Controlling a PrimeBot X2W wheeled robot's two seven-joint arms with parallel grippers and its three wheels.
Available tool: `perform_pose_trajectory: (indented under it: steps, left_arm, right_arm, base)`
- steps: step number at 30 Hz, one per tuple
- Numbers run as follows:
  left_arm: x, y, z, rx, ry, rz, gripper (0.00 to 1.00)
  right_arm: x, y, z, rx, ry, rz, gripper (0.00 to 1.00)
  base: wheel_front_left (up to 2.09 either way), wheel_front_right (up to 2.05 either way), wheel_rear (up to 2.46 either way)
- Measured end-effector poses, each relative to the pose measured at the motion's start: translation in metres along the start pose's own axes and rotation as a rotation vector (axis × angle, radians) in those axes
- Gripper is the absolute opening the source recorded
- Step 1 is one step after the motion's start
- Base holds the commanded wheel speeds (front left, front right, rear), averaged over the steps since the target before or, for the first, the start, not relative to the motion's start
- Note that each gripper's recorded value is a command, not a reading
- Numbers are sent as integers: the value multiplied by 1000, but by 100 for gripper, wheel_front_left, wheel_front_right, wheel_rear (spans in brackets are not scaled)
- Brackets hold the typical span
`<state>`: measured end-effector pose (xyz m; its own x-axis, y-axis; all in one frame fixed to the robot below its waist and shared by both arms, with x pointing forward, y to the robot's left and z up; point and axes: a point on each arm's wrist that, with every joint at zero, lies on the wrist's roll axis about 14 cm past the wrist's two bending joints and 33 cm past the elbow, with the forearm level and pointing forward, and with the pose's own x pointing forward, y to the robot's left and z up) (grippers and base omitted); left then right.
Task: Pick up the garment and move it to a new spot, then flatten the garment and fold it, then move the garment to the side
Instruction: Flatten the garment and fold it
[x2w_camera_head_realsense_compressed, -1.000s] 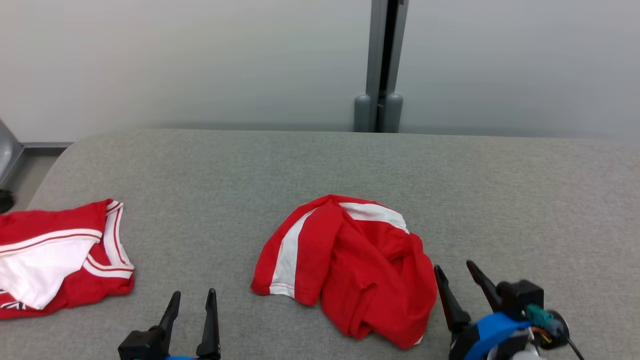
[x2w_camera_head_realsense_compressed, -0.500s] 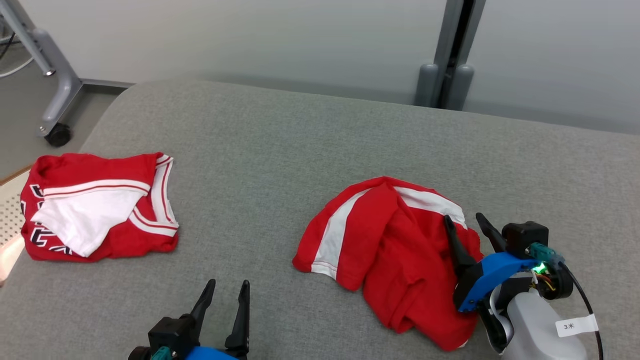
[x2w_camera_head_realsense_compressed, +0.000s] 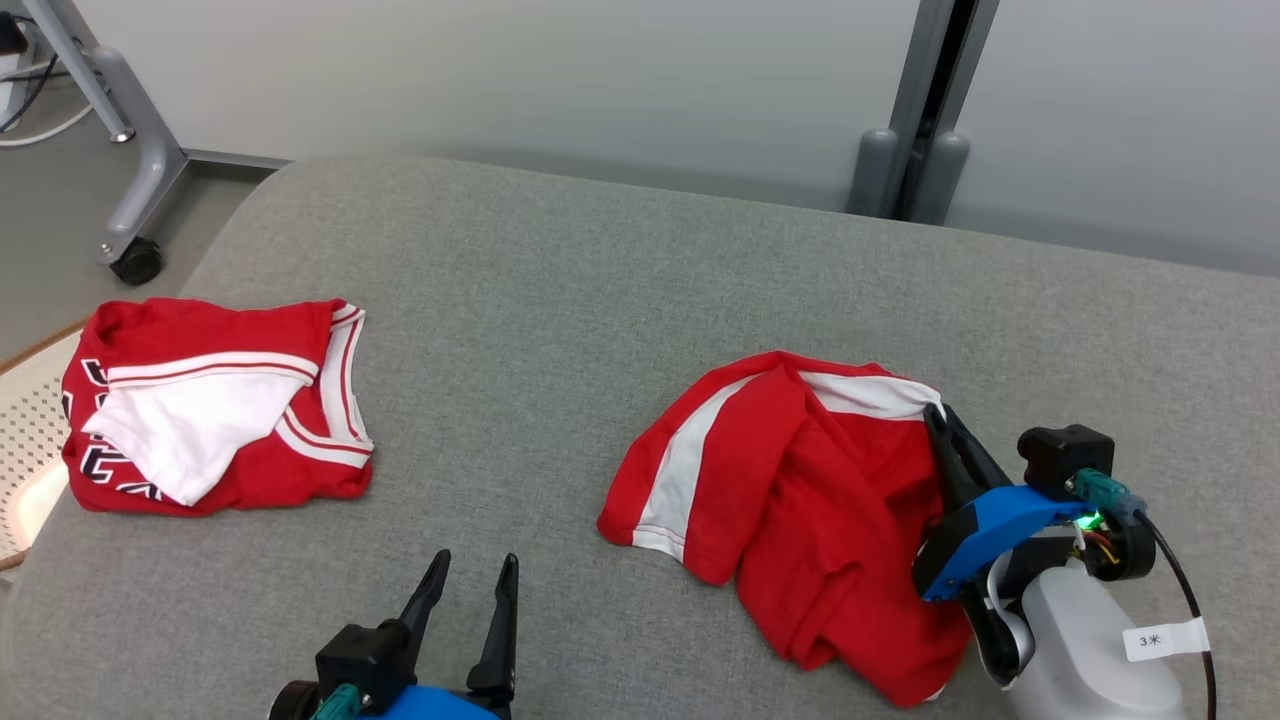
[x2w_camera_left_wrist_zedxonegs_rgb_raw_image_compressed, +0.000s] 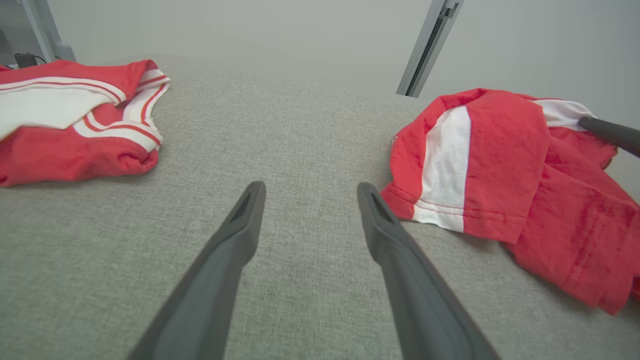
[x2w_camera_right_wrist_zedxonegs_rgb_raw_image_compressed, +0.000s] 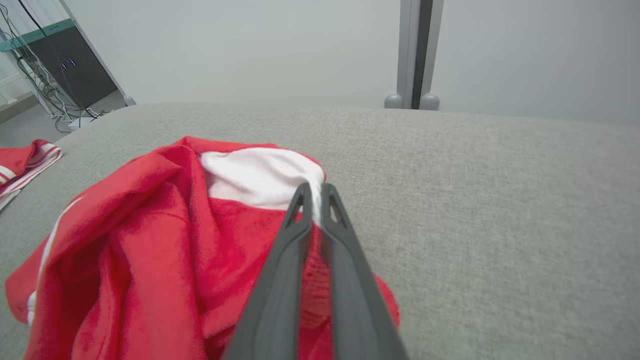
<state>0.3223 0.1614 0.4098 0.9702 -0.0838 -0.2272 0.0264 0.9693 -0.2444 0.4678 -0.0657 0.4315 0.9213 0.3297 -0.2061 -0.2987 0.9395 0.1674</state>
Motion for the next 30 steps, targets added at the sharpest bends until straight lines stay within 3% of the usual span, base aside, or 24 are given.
perform_pose_trajectory:
  steps: [5,12,16,20,26,27,28,29,30]
  left_arm:
    - [-5,-8,4,-4,-20,-21,100]
    - [-27,-10,-5,-16,-20,-20,100]
    - [-32,-10,-8,-20,-18,-20,100]
    - [-30,-19,-10,-20,-9,-50,100]
    - [-21,-39,-13,-13,12,-118,100]
    - [-19,-41,-13,-15,13,-125,100]
    - [-18,-44,-13,-15,16,-132,100]
    - [-16,-45,-13,-14,17,-137,100]
    - [-14,-47,-13,-13,18,-143,100]
  right_arm:
    - [0,10,43,-44,-120,28,0]
    - [-7,48,142,-158,-373,117,0]
    - [-19,47,176,-216,-459,101,0]
    - [-31,17,164,-272,-402,13,0]
    - [-80,-83,67,-289,-125,-251,0]
    - [-90,-96,55,-286,-91,-286,11]
    - [-98,-106,42,-285,-58,-316,46]
    - [-106,-114,31,-289,-27,-340,100]
    - [-113,-121,22,-284,-6,-363,100]
  base:
    - [0,0,0]
    - [0,0,0]
    - [0,0,0]
    - [0,0,0]
    - [0,0,0]
    - [0,0,0]
    - [0,0,0]
    - [0,0,0]
    - [0,0,0]
